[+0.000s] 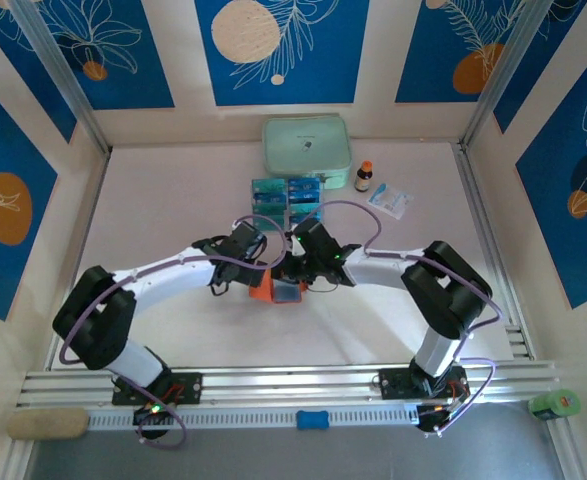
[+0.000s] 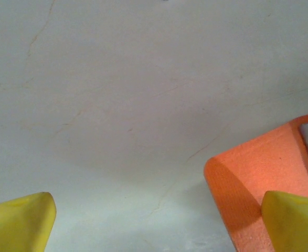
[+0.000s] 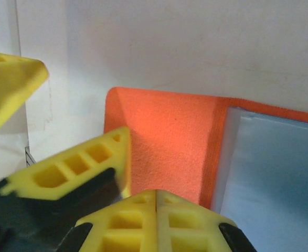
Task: Put the credit cards into the card holder
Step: Open the card holder at the center of the table.
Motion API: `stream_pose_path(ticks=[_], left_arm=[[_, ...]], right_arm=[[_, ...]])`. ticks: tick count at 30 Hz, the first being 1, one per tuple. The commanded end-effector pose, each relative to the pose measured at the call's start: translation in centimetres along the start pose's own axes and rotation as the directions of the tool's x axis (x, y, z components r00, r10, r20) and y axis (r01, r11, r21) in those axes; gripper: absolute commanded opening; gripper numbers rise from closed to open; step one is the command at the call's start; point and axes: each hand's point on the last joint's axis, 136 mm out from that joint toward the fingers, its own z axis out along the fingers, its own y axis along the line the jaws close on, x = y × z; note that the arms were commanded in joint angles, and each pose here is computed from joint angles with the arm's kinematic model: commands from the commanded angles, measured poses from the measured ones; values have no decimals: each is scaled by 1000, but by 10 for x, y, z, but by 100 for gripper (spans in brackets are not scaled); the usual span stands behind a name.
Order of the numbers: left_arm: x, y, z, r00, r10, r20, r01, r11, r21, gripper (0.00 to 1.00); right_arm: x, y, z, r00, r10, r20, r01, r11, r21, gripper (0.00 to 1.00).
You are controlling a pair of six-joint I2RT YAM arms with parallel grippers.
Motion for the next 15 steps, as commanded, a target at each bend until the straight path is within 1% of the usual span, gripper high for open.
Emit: stream_pose_path(ticks=[1, 9, 15], left_arm=[[3, 10, -3, 999, -46, -4, 46, 999, -5, 100], [3, 13, -2, 995, -98, -16, 98, 995, 32, 100], [1, 12, -8, 992, -122, -12, 122, 990, 67, 100]], right_arm=[[1, 14, 10, 1000, -12, -25, 11, 999, -45, 0], [8, 4, 33, 998, 25, -61, -27, 999, -41, 0], [10, -2, 43, 996, 51, -75, -54, 998, -37, 0]])
